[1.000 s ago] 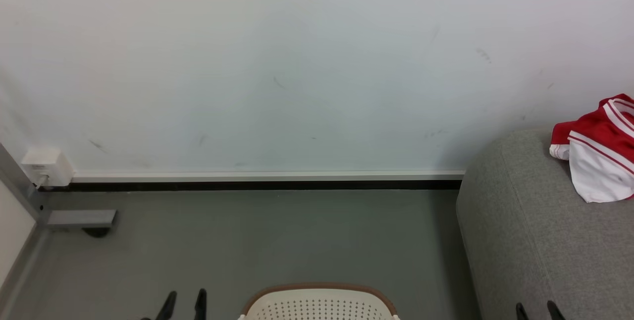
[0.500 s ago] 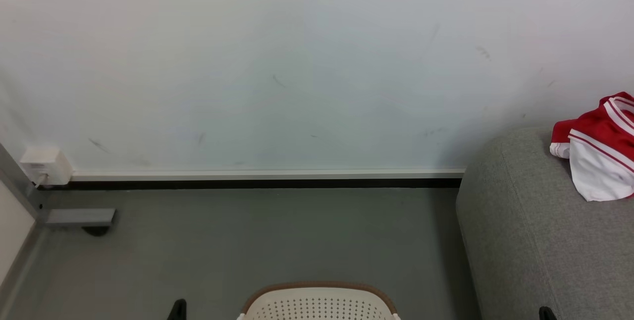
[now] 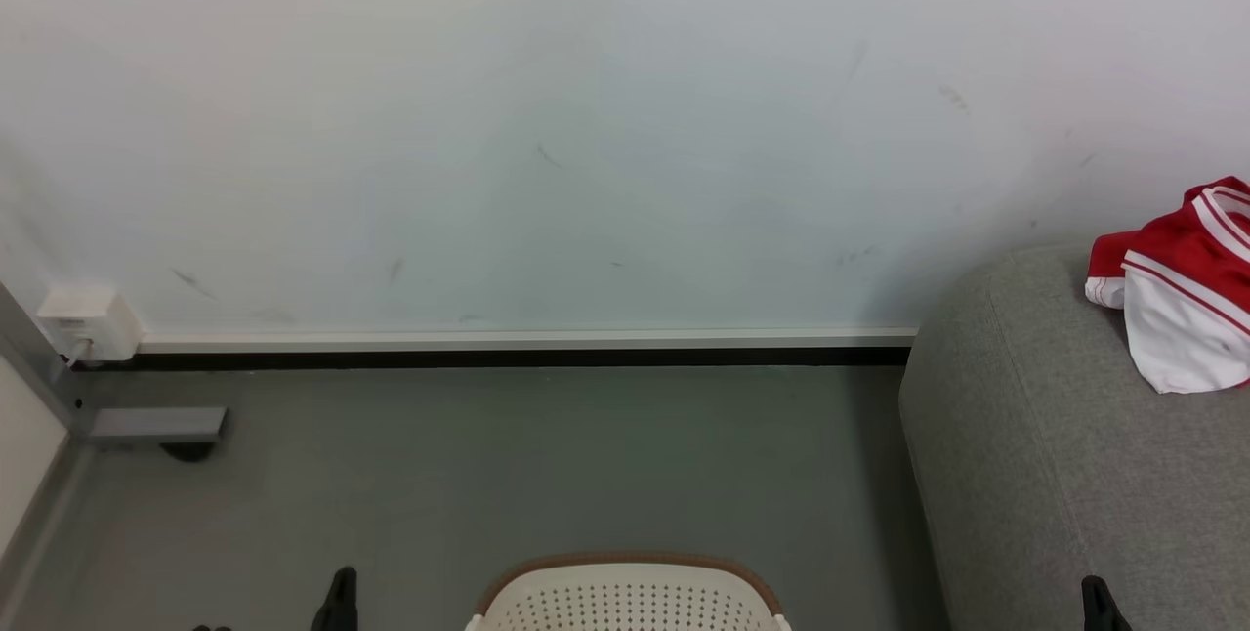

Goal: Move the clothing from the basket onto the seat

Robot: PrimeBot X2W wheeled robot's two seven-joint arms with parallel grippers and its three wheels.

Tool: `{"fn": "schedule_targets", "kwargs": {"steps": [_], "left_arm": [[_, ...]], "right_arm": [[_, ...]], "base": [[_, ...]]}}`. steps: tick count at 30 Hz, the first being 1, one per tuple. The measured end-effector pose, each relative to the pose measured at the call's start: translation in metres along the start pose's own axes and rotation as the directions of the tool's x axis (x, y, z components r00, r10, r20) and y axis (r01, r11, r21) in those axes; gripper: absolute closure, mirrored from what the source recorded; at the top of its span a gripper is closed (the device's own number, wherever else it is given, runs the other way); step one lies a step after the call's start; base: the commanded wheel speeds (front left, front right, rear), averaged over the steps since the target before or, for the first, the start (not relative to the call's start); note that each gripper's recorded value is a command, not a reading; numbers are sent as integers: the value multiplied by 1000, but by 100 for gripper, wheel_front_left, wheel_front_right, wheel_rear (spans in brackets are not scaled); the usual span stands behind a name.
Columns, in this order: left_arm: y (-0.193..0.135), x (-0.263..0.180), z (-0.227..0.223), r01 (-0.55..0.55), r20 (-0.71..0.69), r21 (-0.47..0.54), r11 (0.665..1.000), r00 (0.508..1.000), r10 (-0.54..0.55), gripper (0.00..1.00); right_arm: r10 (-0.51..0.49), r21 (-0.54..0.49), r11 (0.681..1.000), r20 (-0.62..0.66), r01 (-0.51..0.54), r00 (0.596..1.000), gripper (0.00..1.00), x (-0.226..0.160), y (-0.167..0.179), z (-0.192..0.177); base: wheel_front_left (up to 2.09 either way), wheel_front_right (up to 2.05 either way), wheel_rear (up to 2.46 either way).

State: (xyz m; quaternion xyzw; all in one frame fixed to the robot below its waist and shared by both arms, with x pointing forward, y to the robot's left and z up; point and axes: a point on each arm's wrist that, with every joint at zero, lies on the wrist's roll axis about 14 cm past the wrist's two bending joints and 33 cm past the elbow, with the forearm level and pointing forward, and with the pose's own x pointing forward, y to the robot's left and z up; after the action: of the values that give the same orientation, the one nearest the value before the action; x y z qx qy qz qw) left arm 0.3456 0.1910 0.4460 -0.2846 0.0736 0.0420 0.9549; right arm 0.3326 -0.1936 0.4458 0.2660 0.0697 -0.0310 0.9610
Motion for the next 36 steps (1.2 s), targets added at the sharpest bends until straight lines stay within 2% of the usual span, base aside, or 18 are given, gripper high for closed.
{"fn": "schedule_targets", "kwargs": {"steps": [8,17,36], "left_arm": [[-1,5,7,-2,9,-118,993,1000,4,100],[-4,9,12,3,11,-236,972,1000,0,100],[-9,16,24,27,26,-451,892,1000,-17,100]], "right_arm": [[-8,122,993,11,6,1000,100,5,1,7],[-8,246,969,20,3,1000,100,12,3,14],[6,463,886,34,-21,999,100,22,9,25]], "base": [[0,0,0],[0,0,0],[0,0,0]]}}
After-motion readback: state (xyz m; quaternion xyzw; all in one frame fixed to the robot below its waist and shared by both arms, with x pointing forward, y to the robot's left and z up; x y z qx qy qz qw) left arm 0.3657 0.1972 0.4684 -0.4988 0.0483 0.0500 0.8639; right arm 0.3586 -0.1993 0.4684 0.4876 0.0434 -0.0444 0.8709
